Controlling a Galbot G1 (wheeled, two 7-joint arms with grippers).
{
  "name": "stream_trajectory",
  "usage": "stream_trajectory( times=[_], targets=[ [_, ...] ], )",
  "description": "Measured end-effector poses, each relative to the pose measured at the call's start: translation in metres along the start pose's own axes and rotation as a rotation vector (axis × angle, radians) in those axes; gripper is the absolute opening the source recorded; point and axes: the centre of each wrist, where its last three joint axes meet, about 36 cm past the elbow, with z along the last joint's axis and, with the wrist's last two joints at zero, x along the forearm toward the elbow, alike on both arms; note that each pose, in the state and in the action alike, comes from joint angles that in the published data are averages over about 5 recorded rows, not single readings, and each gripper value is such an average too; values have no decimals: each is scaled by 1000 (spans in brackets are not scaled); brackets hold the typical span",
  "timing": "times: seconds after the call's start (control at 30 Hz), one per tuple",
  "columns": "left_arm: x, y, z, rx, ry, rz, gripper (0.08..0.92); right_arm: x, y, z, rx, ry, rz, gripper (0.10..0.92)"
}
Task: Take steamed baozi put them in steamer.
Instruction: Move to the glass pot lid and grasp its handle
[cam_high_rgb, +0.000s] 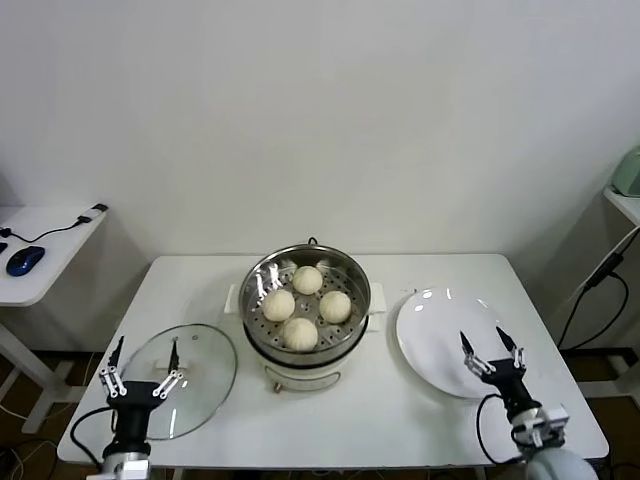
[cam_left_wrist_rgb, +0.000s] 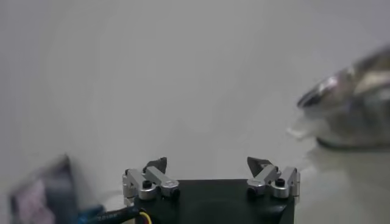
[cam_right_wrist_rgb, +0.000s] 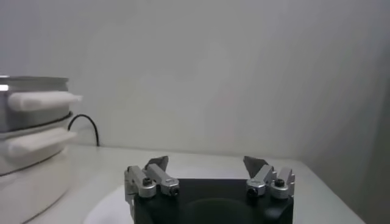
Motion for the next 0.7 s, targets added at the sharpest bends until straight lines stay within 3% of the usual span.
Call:
stream_trajectory(
  times=[0.27, 0.5, 0.7],
  targets=[
    [12, -6, 44, -439, -32, 93, 823, 19, 15, 17, -22, -2, 40, 823],
    [12, -15, 69, -666, -7, 142, 823, 29, 21, 23, -27, -3, 68, 823],
    [4, -24, 77, -778, 19, 137, 823, 35, 25, 25, -34, -3, 89, 823]
  ],
)
